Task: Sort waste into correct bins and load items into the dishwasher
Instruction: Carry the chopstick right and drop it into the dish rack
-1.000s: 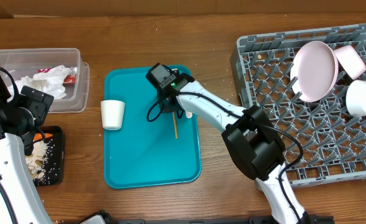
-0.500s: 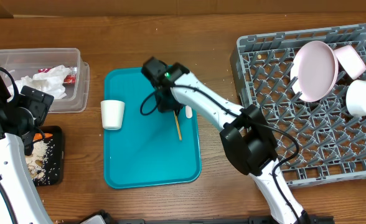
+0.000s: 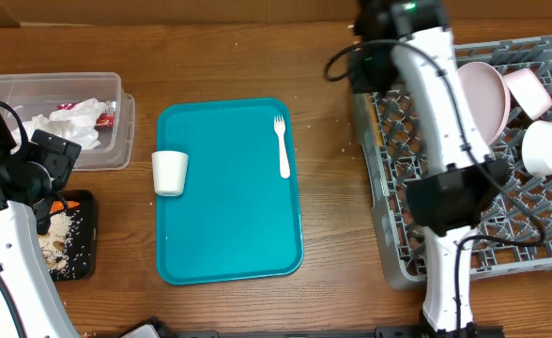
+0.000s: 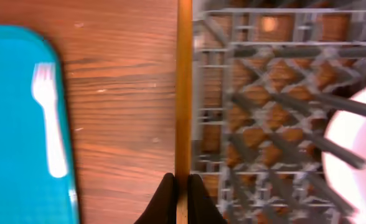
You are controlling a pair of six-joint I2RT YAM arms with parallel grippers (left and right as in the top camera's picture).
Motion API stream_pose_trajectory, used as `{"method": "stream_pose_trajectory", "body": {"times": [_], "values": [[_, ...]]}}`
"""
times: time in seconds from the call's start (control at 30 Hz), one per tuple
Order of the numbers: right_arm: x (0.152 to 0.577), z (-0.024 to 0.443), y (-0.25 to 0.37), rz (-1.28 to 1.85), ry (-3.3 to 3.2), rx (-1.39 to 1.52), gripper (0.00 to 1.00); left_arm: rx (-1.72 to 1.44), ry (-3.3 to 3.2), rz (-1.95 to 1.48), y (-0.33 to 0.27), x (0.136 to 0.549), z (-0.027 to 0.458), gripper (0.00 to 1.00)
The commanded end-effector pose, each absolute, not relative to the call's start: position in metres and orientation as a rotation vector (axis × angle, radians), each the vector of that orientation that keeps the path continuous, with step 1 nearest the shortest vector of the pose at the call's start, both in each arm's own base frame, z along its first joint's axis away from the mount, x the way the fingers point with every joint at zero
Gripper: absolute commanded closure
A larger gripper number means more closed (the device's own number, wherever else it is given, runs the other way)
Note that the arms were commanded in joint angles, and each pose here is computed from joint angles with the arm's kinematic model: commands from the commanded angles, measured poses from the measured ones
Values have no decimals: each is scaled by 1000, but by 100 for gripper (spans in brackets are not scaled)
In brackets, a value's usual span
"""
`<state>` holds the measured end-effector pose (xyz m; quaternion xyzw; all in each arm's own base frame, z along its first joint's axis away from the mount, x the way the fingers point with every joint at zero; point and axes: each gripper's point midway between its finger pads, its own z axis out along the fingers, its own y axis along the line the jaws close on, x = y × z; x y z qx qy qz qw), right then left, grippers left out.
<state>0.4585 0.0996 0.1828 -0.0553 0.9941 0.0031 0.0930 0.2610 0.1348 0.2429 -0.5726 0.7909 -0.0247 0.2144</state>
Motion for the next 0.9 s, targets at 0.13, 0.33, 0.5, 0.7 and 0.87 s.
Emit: {"method": "stream_pose_trajectory", "body": {"times": [0.13, 0.33, 0.5, 0.7, 0.87], "values": [[452, 172, 55, 192, 3023, -67, 96, -1596, 2181, -63, 137, 262, 245, 0], [442, 140, 46, 129, 3114, -54, 93, -1597, 2182, -63, 137, 262, 244, 0], [443, 139, 46, 130, 3109, -55, 83, -1597, 2182, -63, 137, 262, 244, 0], [441, 140, 48, 131, 3118, -57, 72, -1597, 2182, -63, 137, 262, 244, 0], [433, 153, 62, 148, 3110, -53, 71, -1597, 2182, -63, 137, 262, 244, 0]]}}
